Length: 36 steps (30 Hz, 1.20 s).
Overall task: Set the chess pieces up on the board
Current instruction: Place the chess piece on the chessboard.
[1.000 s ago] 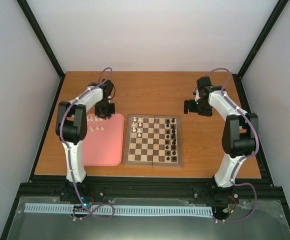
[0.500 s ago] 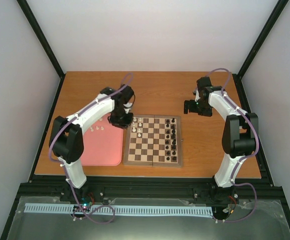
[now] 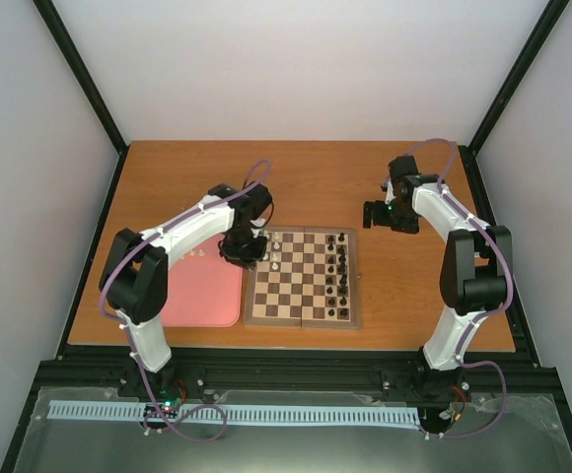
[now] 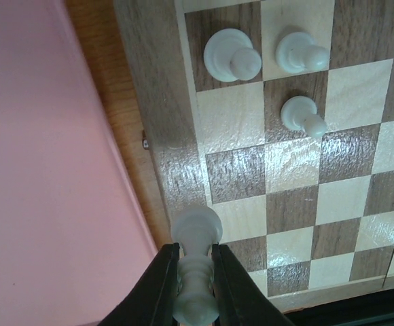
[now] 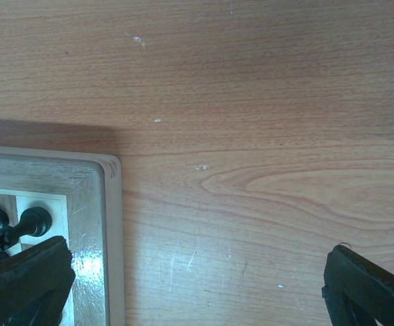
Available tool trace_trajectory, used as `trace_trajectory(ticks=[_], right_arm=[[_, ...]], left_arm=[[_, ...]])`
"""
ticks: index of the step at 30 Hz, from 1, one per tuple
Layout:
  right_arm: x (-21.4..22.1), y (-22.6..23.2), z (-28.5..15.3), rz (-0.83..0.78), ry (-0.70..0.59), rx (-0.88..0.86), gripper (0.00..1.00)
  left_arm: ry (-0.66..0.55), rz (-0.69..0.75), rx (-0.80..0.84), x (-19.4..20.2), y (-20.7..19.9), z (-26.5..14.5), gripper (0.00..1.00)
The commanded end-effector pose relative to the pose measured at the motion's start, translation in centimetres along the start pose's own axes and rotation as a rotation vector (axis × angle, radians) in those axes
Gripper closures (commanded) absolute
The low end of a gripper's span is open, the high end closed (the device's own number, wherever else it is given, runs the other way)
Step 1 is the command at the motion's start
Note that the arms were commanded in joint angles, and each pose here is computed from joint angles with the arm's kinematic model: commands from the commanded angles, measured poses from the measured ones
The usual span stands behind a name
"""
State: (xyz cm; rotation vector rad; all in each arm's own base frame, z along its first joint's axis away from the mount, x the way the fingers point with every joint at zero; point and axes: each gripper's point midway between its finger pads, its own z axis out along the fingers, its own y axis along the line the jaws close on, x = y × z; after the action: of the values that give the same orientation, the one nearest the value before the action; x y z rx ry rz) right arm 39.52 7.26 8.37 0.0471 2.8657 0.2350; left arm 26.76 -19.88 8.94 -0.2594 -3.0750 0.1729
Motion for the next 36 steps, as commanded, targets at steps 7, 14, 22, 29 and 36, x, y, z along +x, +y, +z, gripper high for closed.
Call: trace_trajectory(ticks=[7,14,22,29,36], right_arm=[[-1.1,-0.1,-1.4,0.000,-0.053,-0.004,0.00],[-1.1,-0.2,-1.1,-0.001,-0.048,0.002,0.00],[-1.3,-0.4,-1.0,0.004,-0.046,0.002,0.00],[-1.3,-0.7,-0.7,0.011,-0.041,0.003,0.00],[-1.2,-0.8,-0.5,0.013,-0.035,-0.001,0.00]], left_arm=[[-0.007,0.017,0.015,-1.7,-2.0,1.4,0.92],[-0.019,0.019,0.010,-3.0,-2.5,1.7,0.92],[-0.014,0.025,0.003,-3.8,-2.7,2.2,0.92],[-0.002,0.029,-0.001,-3.8,-2.7,2.6,0.92],[0.002,0.028,-0.001,-3.9,-2.7,3.0,0.92]])
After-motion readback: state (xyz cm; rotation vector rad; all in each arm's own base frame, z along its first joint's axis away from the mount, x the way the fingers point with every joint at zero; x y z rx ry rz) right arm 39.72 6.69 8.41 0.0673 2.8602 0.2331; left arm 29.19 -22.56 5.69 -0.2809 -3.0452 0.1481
